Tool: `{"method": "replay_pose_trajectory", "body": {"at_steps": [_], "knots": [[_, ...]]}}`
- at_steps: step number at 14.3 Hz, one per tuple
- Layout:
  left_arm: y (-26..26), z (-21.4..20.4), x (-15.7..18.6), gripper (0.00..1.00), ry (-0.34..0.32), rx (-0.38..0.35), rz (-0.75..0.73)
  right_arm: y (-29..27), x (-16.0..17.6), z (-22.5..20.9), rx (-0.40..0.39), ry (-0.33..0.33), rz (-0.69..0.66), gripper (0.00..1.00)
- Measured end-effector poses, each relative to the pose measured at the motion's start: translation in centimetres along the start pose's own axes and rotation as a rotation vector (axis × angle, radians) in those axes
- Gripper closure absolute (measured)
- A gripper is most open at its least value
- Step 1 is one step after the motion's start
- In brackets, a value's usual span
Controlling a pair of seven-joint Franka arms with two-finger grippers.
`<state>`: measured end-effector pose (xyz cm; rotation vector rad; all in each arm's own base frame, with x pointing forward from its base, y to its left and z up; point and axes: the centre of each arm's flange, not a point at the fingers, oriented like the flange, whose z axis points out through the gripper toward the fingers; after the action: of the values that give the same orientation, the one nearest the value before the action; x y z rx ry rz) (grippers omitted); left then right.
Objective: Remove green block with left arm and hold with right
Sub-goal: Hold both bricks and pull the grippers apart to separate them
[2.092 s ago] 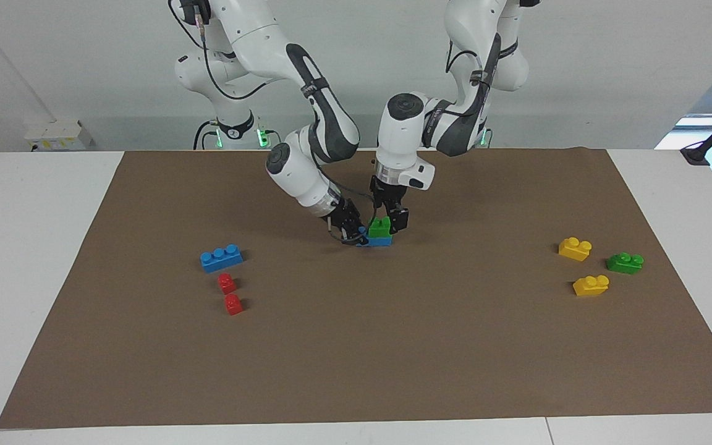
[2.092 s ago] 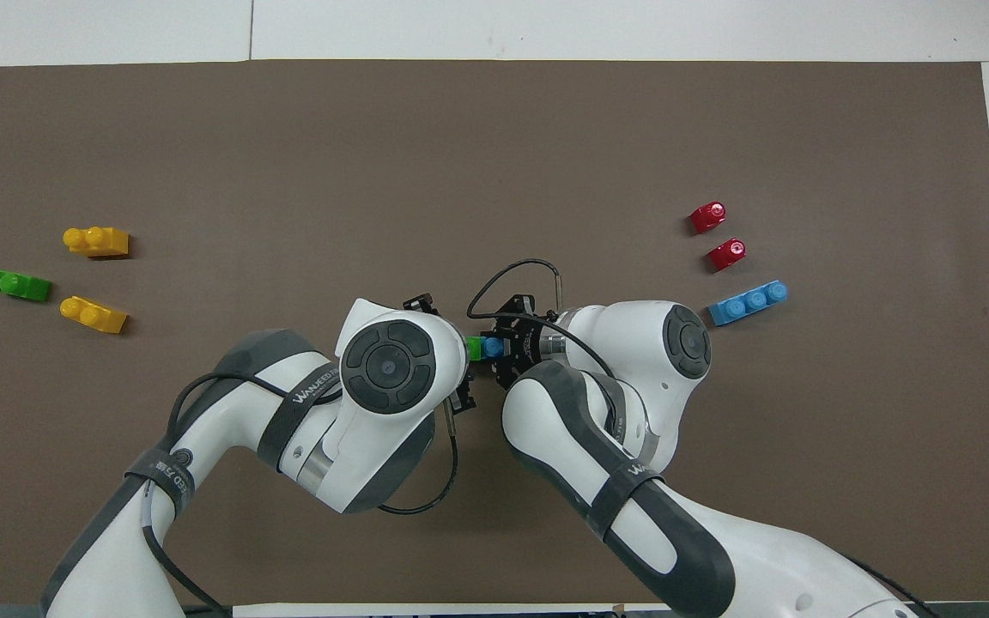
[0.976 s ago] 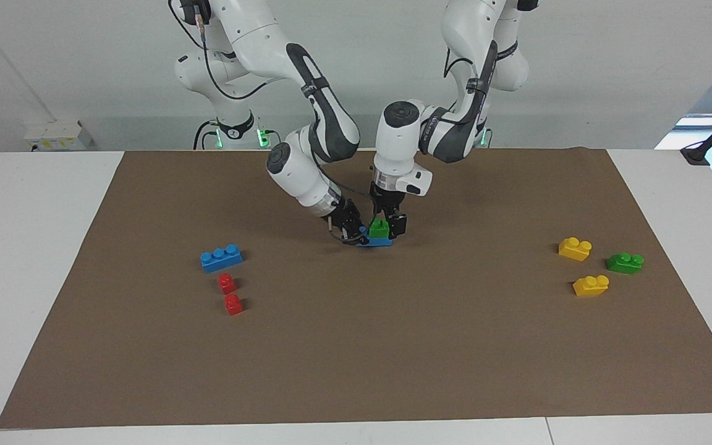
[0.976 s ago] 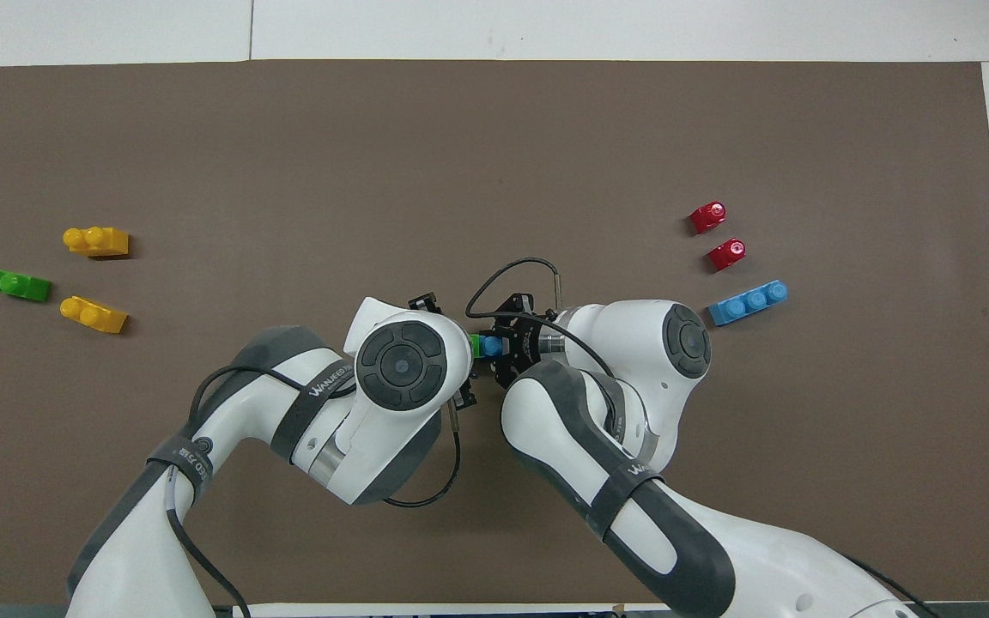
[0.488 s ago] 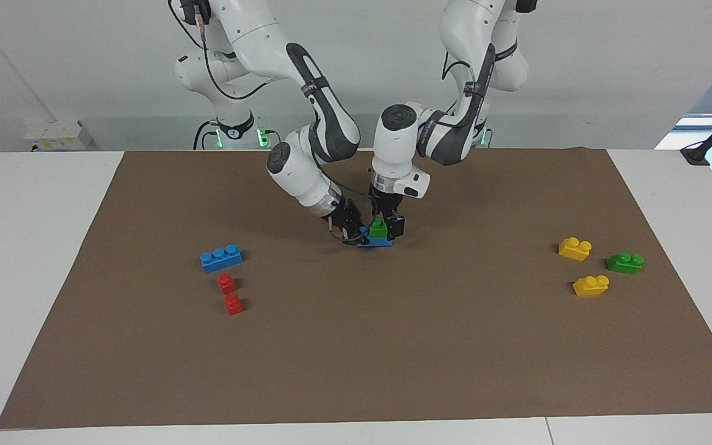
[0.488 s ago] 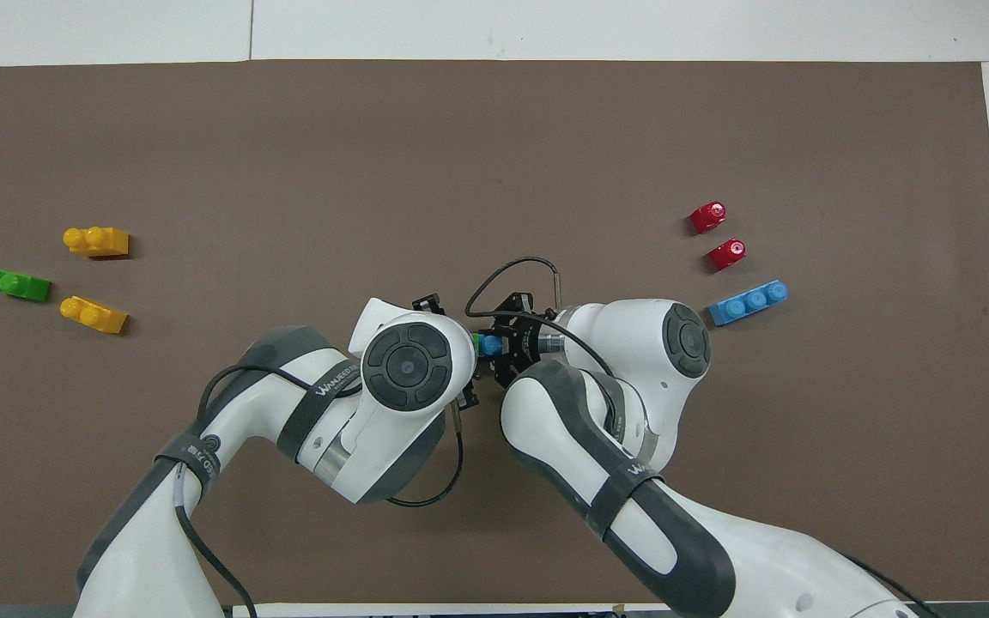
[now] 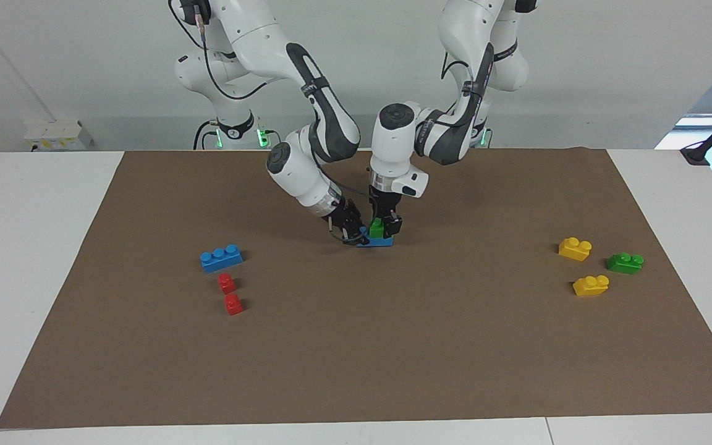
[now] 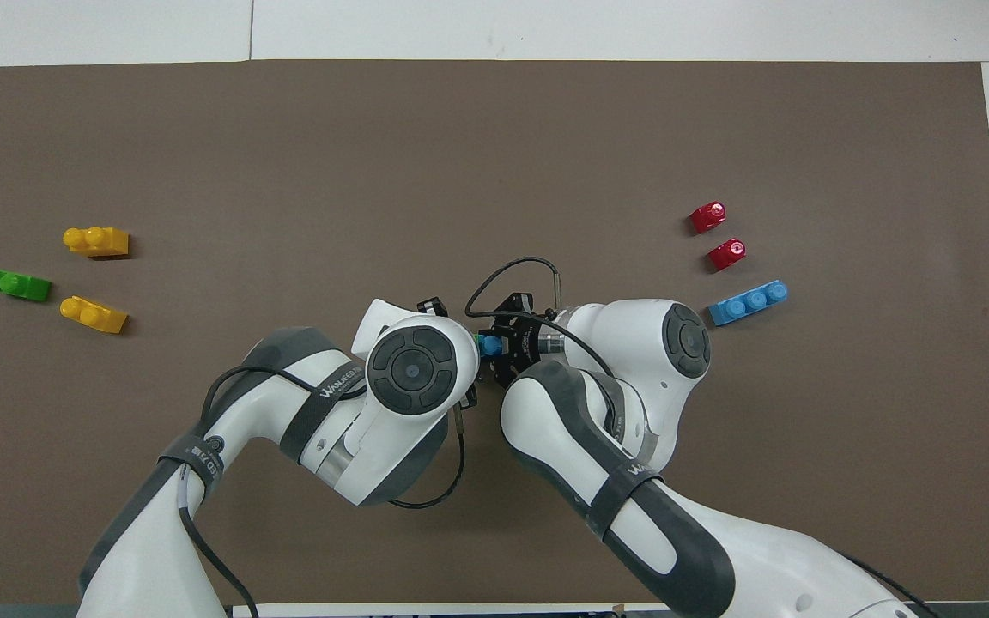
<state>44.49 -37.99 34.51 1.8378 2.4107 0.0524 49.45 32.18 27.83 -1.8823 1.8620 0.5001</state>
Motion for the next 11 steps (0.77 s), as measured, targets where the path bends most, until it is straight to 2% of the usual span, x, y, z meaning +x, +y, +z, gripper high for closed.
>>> {"method": "replay_pose_trajectory", "body": {"at_steps": [1,11], "knots": [[0.08,-0.01,0.05,0.59,0.001,-0.002,0.004,0.02,-0.01,0.08,0.000,0.001,-0.006,0.65],[0.32,-0.46,-0.17,0.60,0.008,-0.004,0.008,-0.27,-0.20,-0.12,0.006,-0.003,-0.025,0.65]]}}
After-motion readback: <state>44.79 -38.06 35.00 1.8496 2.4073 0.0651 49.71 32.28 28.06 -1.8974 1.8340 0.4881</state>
